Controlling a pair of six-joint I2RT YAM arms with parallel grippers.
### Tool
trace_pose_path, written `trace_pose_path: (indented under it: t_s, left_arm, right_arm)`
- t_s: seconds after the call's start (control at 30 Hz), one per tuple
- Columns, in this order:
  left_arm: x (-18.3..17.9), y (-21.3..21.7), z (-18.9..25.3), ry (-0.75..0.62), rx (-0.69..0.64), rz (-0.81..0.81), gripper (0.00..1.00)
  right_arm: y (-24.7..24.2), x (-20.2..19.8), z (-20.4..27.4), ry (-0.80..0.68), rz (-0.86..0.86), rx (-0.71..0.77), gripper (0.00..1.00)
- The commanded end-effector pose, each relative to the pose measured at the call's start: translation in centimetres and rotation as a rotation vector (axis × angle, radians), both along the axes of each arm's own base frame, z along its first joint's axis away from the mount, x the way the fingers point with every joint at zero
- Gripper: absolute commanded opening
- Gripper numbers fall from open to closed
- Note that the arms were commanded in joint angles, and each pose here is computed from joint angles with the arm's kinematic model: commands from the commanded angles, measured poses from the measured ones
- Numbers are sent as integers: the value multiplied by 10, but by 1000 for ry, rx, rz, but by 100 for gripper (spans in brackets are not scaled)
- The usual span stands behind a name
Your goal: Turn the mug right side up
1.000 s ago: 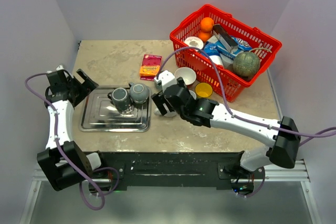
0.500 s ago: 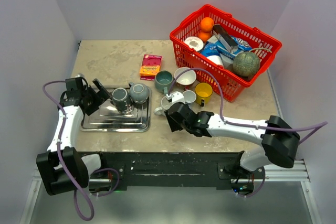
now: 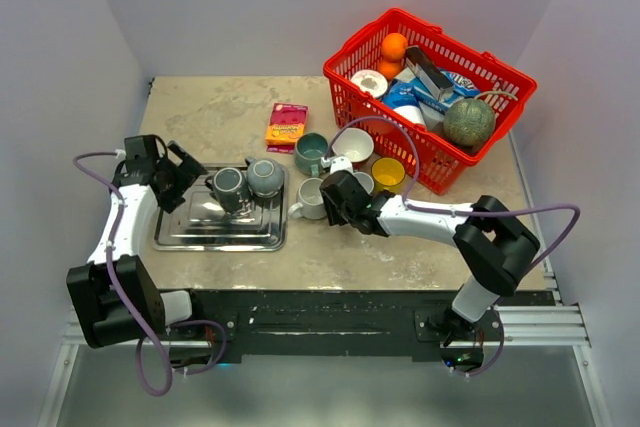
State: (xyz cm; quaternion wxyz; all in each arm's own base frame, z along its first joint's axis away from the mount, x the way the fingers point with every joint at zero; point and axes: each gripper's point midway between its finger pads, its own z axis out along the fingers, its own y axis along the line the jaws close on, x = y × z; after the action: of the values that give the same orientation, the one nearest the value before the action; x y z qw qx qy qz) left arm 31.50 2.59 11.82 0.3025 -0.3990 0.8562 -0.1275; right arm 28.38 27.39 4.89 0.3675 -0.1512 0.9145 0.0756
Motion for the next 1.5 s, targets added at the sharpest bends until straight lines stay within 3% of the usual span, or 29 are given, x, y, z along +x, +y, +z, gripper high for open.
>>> trace_pose_path:
  t_s: [0.0, 0.3, 0.5, 0.67, 1.0, 1.47]
  left_arm:
    - [15, 6, 8, -23, -65, 150, 99]
    - [30, 4, -12, -14, -191, 312, 99]
    - [41, -4, -25, 38, -262, 382, 96]
    - [43, -11, -32, 95, -239, 435, 90]
    - [62, -20, -33, 122, -205, 468, 65]
    - [66, -29, -48, 177, -171, 436, 30]
  right_arm:
    - [29, 29, 32, -109, -3, 106, 43]
    - [28, 15, 43, -87, 46, 136, 45]
    - [12, -1, 61, -82, 37, 161, 53]
    - [-2, -9, 89, -107, 26, 174, 63]
    - [-16, -8, 113, -153, -13, 166, 66]
    - [-24, -7, 113, -173, -30, 133, 65]
